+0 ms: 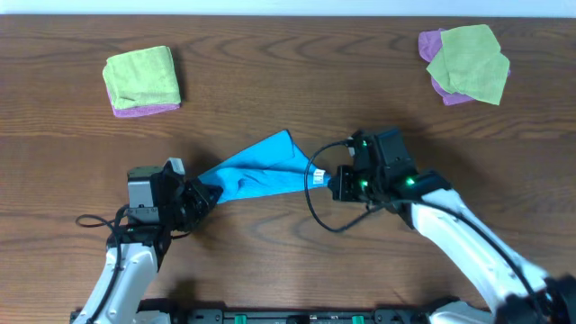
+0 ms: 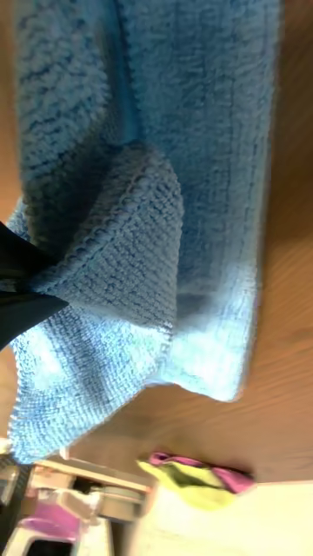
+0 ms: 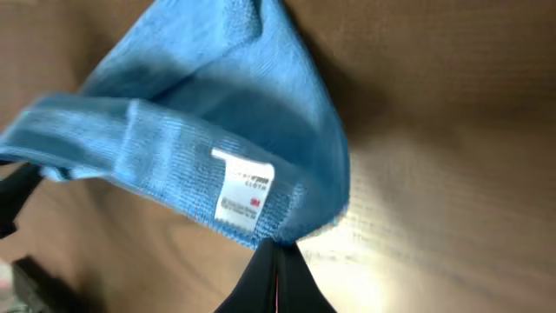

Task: Fold the cloth

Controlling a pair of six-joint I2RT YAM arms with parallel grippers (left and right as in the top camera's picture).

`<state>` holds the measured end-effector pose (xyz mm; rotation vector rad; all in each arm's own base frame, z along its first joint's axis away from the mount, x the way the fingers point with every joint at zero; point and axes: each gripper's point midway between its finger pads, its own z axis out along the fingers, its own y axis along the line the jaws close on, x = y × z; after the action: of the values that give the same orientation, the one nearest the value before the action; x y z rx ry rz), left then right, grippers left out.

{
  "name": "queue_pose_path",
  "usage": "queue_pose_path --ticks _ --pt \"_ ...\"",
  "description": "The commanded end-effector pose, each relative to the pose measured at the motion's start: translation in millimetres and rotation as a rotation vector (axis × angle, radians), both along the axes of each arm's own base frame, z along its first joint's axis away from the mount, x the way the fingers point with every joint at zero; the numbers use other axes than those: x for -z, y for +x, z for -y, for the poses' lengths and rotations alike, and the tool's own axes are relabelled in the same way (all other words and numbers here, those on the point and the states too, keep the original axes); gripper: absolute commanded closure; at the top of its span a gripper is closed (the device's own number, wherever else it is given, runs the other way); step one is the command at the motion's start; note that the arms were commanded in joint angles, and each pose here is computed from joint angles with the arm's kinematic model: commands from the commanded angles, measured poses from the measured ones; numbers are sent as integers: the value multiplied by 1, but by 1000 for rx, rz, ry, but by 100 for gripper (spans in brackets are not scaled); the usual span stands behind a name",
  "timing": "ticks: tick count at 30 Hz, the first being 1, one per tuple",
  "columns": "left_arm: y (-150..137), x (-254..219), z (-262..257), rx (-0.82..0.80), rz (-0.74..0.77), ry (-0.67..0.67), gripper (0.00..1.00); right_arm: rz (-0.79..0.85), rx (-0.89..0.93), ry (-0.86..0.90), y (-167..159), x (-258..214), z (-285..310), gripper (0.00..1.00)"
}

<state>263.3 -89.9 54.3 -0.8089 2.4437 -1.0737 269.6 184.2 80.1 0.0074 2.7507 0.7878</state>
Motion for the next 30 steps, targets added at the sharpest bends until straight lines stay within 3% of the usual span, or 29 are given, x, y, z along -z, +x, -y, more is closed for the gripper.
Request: queue_pose_path --ticks 1,11,19,20,22,23,25,30 --pt "-3 -19 14 103 38 -60 94 27 -47 12 -15 -18 -2 99" --pt "-50 -14 35 250 -99 -167 94 -68 -89 -53 -59 -21 18 99" --pt "-63 -26 46 332 -101 -238 94 -150 -132 -104 -81 -12 28 99" --pt "-63 -29 47 341 -95 -240 89 -144 -143 -106 -82 -12 28 98" --pt "-61 -34 47 354 -84 -237 68 -112 -164 -104 -78 -14 27 98" --pt "-59 -37 47 361 -76 -231 55 -89 -176 -100 -76 -16 25 94" --pt "-56 -43 46 374 -57 -220 43 -52 -187 -90 -71 -20 23 83" --pt "-46 -56 46 380 -19 -204 40 -12 -212 -42 -71 -31 16 62"
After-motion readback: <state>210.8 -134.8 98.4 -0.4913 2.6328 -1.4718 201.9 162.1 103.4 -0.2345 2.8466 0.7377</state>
